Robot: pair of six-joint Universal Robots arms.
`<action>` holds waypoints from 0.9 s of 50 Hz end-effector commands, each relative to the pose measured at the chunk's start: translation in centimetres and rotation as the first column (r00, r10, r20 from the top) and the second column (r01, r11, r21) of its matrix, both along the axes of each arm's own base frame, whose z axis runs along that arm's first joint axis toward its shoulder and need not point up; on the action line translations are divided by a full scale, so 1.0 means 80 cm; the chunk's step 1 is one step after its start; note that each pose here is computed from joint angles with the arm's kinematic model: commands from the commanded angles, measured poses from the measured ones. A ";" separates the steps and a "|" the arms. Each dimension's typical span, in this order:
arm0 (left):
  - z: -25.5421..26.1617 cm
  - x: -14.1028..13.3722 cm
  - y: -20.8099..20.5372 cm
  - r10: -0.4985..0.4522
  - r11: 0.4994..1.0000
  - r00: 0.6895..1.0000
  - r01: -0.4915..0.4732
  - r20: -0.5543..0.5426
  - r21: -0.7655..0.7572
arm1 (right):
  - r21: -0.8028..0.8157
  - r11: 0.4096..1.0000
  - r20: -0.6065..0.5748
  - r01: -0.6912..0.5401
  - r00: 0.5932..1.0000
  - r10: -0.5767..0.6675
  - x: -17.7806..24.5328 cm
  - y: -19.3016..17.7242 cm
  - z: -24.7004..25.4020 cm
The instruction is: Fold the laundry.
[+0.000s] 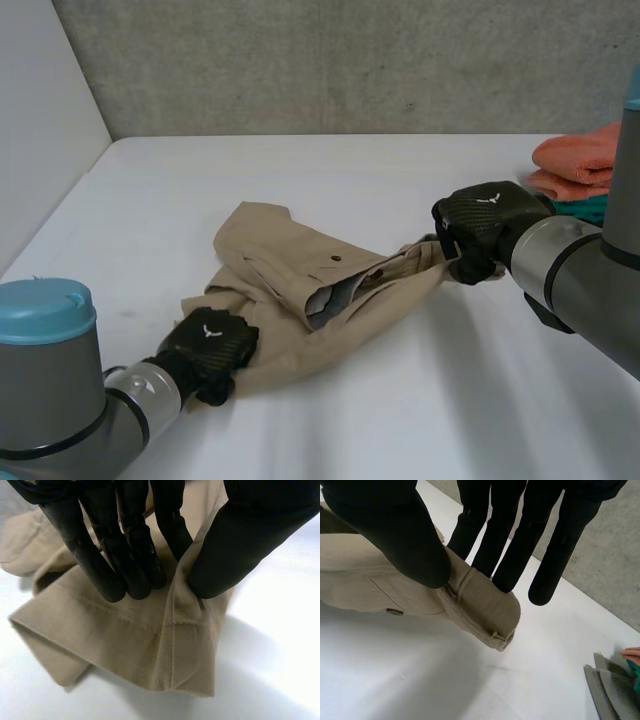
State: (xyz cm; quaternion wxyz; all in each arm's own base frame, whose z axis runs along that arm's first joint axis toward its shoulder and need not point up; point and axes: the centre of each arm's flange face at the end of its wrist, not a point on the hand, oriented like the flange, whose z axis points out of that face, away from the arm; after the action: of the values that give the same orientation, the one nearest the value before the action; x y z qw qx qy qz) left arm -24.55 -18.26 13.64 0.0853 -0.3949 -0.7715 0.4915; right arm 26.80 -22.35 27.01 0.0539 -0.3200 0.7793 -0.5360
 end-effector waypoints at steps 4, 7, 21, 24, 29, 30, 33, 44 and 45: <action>0.058 0.009 -0.022 0.045 0.990 0.993 -0.059 -0.106 -0.126 | 0.023 1.000 -0.067 0.010 0.998 -0.008 -0.019 0.001 0.009; 0.110 0.017 -0.023 0.014 0.979 0.985 -0.049 -0.174 -0.199 | 0.112 0.990 -0.260 -0.085 0.959 0.111 -0.035 0.027 0.005; 0.042 0.015 -0.009 -0.167 0.979 0.961 0.135 0.222 0.150 | 0.377 0.891 -0.629 -0.252 0.637 0.446 -0.056 0.064 -0.066; 0.039 0.004 -0.042 -0.141 0.988 0.961 0.122 0.237 0.093 | 0.340 0.903 -0.635 -0.263 0.644 0.427 -0.041 0.049 -0.070; 0.124 -0.025 -0.117 -0.043 0.966 0.996 0.063 0.084 -0.252 | 0.048 0.976 -0.572 -0.214 0.795 0.202 -0.008 -0.010 -0.015; 0.148 -0.029 -0.128 -0.030 0.944 0.999 0.041 0.037 -0.326 | -0.007 0.980 -0.546 -0.197 0.822 0.162 -0.004 -0.019 -0.002; 0.252 -0.037 -0.153 -0.021 0.816 0.987 -0.074 -0.158 -0.574 | -0.268 0.958 -0.352 -0.096 0.936 -0.004 0.009 -0.051 0.072; 0.437 -0.008 -0.171 -0.061 0.501 0.822 -0.465 -0.566 -0.730 | -0.691 0.647 0.407 0.323 0.913 -0.021 -0.006 -0.102 0.222; 0.434 -0.009 -0.174 -0.056 0.511 0.824 -0.461 -0.564 -0.725 | -0.694 0.648 0.397 0.315 0.917 -0.020 -0.003 -0.102 0.218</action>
State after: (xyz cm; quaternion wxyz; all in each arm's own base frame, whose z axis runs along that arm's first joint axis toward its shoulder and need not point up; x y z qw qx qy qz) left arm -26.22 -31.45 46.57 0.0297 -0.1869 -0.4295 0.8830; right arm 27.05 -29.74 42.26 -0.0289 -0.2050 0.5718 -0.7938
